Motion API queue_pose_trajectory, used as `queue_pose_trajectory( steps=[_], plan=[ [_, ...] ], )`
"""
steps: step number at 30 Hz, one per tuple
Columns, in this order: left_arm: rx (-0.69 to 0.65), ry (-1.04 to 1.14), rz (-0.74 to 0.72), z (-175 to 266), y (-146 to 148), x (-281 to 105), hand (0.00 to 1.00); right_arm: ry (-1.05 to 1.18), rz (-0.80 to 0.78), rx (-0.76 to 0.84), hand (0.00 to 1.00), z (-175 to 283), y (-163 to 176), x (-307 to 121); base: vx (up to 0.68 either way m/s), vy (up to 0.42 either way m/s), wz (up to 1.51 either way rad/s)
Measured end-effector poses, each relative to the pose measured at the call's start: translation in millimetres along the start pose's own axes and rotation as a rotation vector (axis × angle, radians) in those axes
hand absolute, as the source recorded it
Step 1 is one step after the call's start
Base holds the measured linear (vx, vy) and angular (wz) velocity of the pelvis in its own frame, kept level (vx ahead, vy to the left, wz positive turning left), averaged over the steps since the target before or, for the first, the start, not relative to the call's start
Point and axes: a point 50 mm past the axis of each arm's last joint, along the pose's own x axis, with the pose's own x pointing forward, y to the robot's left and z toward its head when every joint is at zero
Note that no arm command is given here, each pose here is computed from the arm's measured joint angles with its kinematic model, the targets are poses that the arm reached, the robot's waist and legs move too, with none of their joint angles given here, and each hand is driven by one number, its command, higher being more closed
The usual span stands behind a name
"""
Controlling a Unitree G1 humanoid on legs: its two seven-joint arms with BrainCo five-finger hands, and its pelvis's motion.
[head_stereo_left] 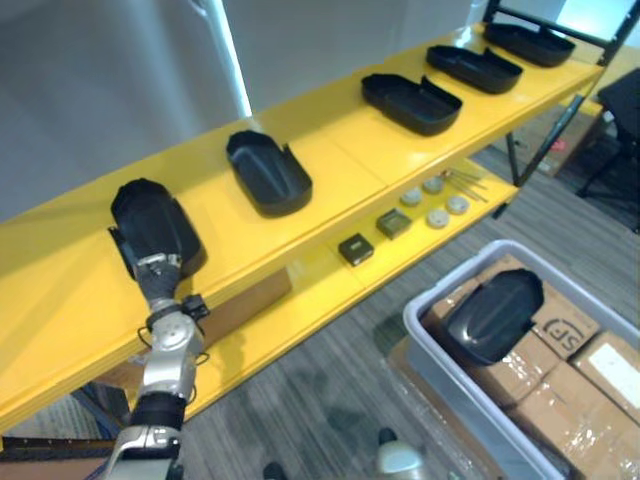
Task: Walk over and take plastic housings, then place them on the shelf
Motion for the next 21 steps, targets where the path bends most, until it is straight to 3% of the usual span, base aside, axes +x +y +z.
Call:
queue_pose_trajectory(
  steps=[20,21],
  plan=[
    [-0.080,-0.032,0.008,17,0,9,1.00,-0.009,0.029,-0.025,0.00,0,3,-2,-0.01,-0.003,0.01],
    [-0.101,-0.046,-0.008,18,-1,2,0.00,-0.012,0.030,-0.037,0.00,-1,4,-2,0.03,-0.008,0.16]
  ],
)
